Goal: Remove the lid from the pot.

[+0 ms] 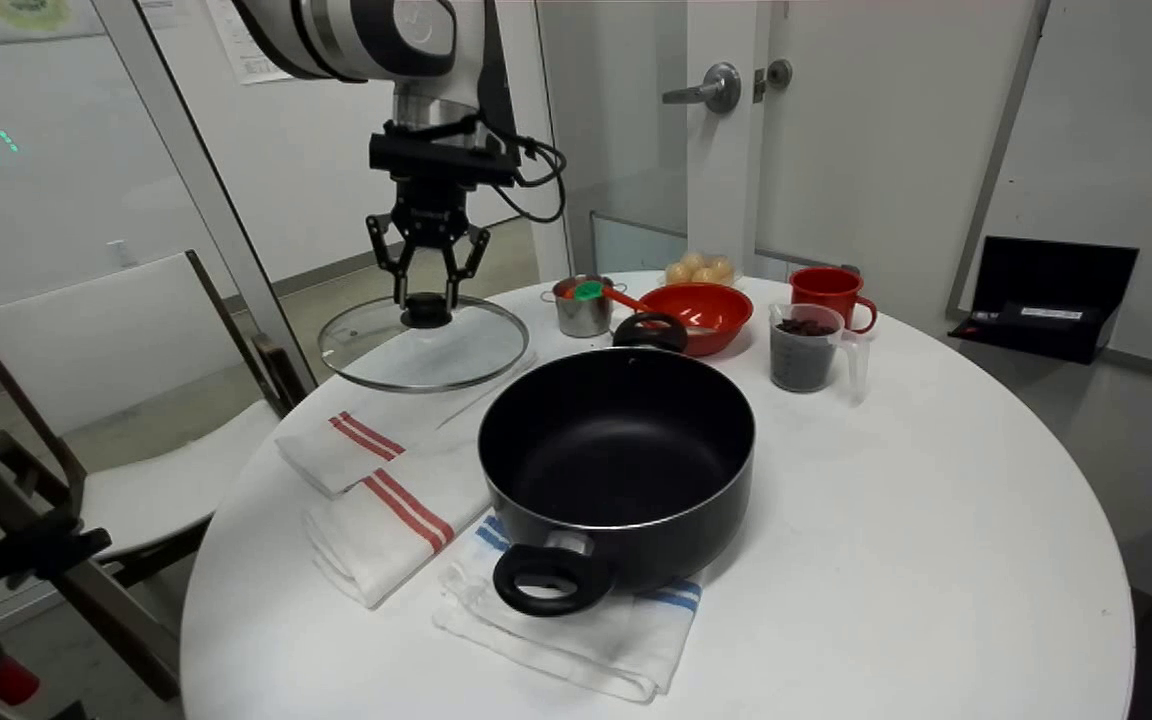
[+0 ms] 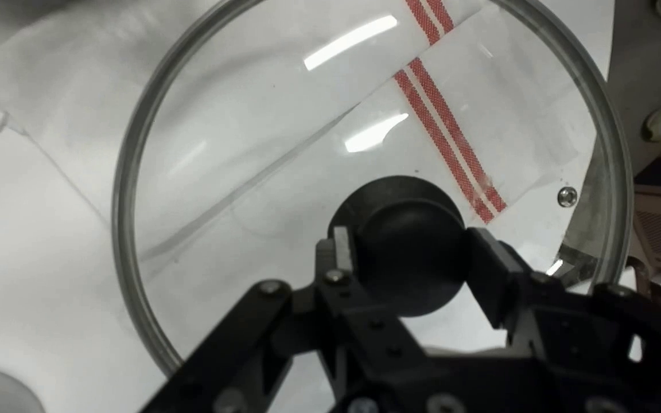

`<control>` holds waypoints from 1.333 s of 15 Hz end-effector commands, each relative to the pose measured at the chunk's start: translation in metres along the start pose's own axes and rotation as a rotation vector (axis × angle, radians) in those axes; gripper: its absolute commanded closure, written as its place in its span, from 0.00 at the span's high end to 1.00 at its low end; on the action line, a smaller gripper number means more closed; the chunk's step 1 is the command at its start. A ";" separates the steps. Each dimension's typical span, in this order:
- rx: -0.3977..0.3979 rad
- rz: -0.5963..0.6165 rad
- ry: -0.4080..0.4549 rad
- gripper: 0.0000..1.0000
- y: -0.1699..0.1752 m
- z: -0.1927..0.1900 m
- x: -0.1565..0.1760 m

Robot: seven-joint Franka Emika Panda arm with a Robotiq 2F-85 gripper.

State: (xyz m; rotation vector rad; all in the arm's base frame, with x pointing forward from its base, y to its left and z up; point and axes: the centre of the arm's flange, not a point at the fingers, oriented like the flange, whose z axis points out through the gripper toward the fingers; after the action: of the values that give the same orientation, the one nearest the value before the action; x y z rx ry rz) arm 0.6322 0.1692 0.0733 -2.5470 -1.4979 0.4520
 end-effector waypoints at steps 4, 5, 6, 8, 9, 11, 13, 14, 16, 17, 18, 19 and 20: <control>-0.039 -0.013 -0.013 0.25 0.006 0.025 0.005; -0.051 -0.017 -0.019 0.25 0.006 0.028 0.005; -0.080 -0.022 -0.034 0.25 0.005 0.033 0.006; -0.137 -0.033 -0.061 0.25 0.004 0.040 0.008; -0.154 -0.041 -0.070 0.25 0.004 0.043 0.009; -0.180 -0.055 -0.084 0.25 0.001 0.050 0.012; -0.186 -0.064 -0.087 0.25 -0.001 0.056 0.016; -0.189 -0.066 -0.088 0.25 -0.003 0.059 0.016; -0.192 -0.068 -0.087 0.25 -0.004 0.065 0.017; -0.197 -0.069 -0.086 0.25 -0.003 0.067 0.016; -0.209 -0.066 -0.088 0.25 -0.002 0.070 0.015; -0.215 -0.064 -0.083 0.25 -0.001 0.073 0.013; -0.225 -0.058 -0.086 0.25 0.001 0.076 0.011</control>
State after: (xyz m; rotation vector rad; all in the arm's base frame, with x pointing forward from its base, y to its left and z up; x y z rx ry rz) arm 0.6145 0.1814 -0.0006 -2.6190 -1.7220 0.4345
